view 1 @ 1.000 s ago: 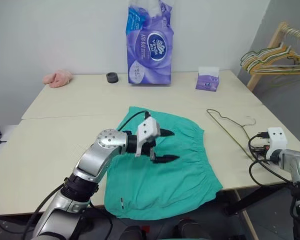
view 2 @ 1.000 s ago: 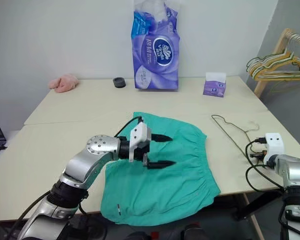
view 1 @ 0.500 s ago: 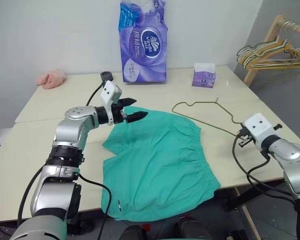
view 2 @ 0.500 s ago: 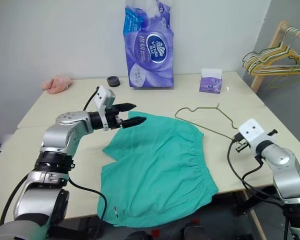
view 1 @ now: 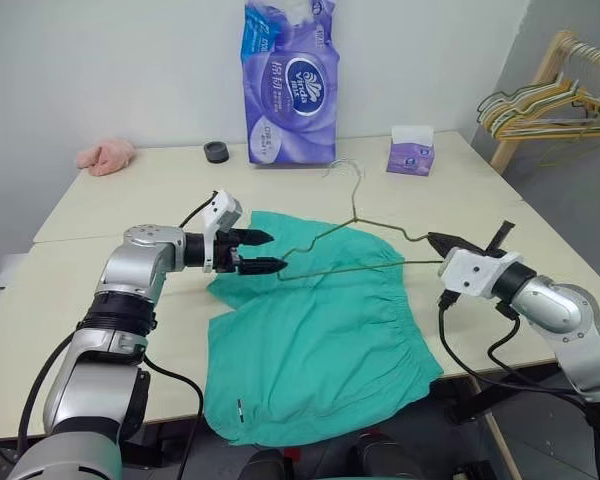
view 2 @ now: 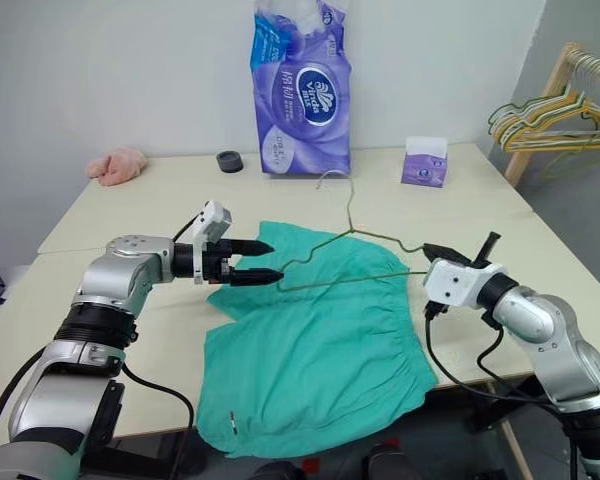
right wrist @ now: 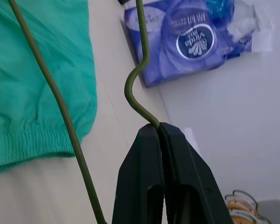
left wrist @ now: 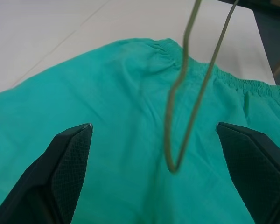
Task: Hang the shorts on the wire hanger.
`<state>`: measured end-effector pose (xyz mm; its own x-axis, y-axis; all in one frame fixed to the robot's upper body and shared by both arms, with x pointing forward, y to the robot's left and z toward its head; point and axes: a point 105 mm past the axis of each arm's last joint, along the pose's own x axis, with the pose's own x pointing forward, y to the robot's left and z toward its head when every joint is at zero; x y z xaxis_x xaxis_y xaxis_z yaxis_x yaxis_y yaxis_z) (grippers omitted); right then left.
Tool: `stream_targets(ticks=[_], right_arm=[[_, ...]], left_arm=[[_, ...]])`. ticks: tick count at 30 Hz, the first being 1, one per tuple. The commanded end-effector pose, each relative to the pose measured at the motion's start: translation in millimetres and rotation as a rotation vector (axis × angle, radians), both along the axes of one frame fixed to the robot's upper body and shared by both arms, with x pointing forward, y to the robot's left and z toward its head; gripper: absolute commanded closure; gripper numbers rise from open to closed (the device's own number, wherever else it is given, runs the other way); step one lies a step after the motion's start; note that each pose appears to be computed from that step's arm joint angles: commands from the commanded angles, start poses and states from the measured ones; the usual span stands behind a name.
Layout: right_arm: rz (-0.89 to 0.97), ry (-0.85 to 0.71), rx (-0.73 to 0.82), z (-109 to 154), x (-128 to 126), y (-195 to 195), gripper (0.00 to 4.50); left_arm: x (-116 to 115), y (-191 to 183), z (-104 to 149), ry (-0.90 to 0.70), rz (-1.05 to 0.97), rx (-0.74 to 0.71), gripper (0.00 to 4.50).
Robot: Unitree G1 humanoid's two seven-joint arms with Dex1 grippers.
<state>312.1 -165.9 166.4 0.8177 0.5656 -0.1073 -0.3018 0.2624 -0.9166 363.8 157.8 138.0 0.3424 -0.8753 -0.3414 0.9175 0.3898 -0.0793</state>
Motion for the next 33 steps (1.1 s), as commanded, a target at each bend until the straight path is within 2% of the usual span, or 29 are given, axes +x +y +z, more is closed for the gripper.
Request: stream_targets(ticks=[1,8,15,18,30,33], right_arm=[[0.069,-0.083,-0.008,19,-3,15,4.48],[0.112,-0.106,-0.012,24,-4,23,4.48],[0.15,-0.119,0.009,27,-7,31,4.48],[0.154,-0.119,0.017,27,-8,32,4.5],[0.187,-0.12,0.048,29,-12,38,4.5],[0.21,-0.117,0.038,26,-15,42,4.5]], left_arm=[[-10,-8,3,0.005,-0.08,0.002,0.0],[-39,-10,-10,0.115,-0.202,0.032,0.0],[-41,-14,-17,0.129,-0.197,0.037,0.0],[-43,-16,-20,0.139,-0.205,0.042,0.6],[-50,-19,-24,0.177,-0.231,0.037,4.32],[-51,-20,-25,0.181,-0.235,0.035,4.45]])
